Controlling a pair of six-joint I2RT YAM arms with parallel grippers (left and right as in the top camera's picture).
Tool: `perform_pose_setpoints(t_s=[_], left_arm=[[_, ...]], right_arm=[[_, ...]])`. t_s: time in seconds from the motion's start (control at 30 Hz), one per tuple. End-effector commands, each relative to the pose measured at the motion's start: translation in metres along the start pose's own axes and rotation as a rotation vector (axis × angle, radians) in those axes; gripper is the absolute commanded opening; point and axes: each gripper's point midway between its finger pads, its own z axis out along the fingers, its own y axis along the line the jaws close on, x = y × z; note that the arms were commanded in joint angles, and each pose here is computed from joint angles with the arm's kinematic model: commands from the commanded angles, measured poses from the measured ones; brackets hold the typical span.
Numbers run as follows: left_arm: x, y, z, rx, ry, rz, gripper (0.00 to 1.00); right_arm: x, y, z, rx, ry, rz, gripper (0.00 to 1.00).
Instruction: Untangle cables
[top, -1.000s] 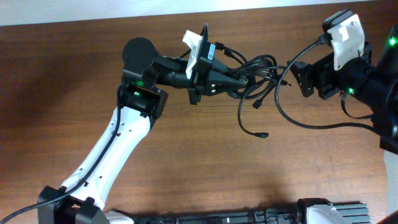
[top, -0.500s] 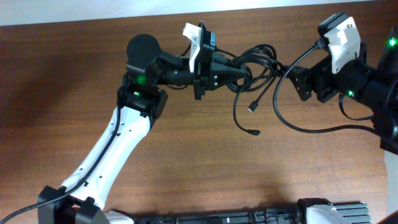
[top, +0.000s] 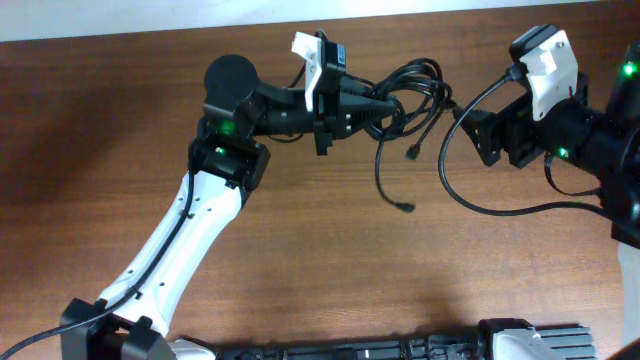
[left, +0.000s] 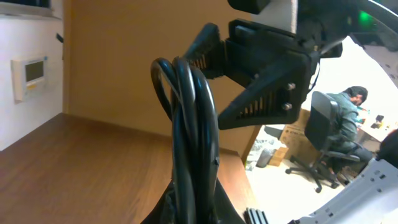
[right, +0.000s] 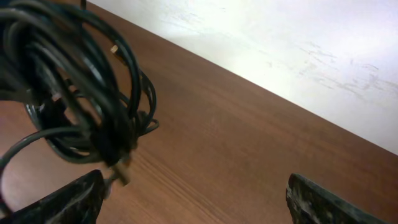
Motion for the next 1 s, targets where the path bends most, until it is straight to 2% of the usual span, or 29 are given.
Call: perform_pose_setpoints(t_s=[0.0,0.23,0.33,0.57,0.77,0.97], left_arm=[[-0.008,0.003,-0.003,-0.040,-0.023,-0.008,0.00],[-0.001,-0.016,-0.003,0.068,0.020,-0.003,0.00],[0.003,-0.023,-0.003,0.113,0.036,0.042,0.00],[0.004,-0.028,0.000,0.133,0.041,0.045,0.00],[0.005,-0.035,0.008,0.150,0.041,0.042,0.00],[0.007,-0.043,0.007,0.195,0.058,0.024,0.00]], right_arm=[[-0.006,0.003,-0.008,0.004,-0.024,-0.021,0.96],[-0.008,0.002,-0.008,0.007,-0.033,-0.025,0.96],[-0.013,0.000,-0.009,0.014,-0.051,-0.035,0.96],[-0.023,0.007,-0.009,-0.030,-0.100,-0.050,0.97],[-0.019,0.008,-0.009,-0.035,-0.084,-0.041,0.97],[-0.013,-0.007,-0.009,0.052,-0.049,-0.037,0.97]])
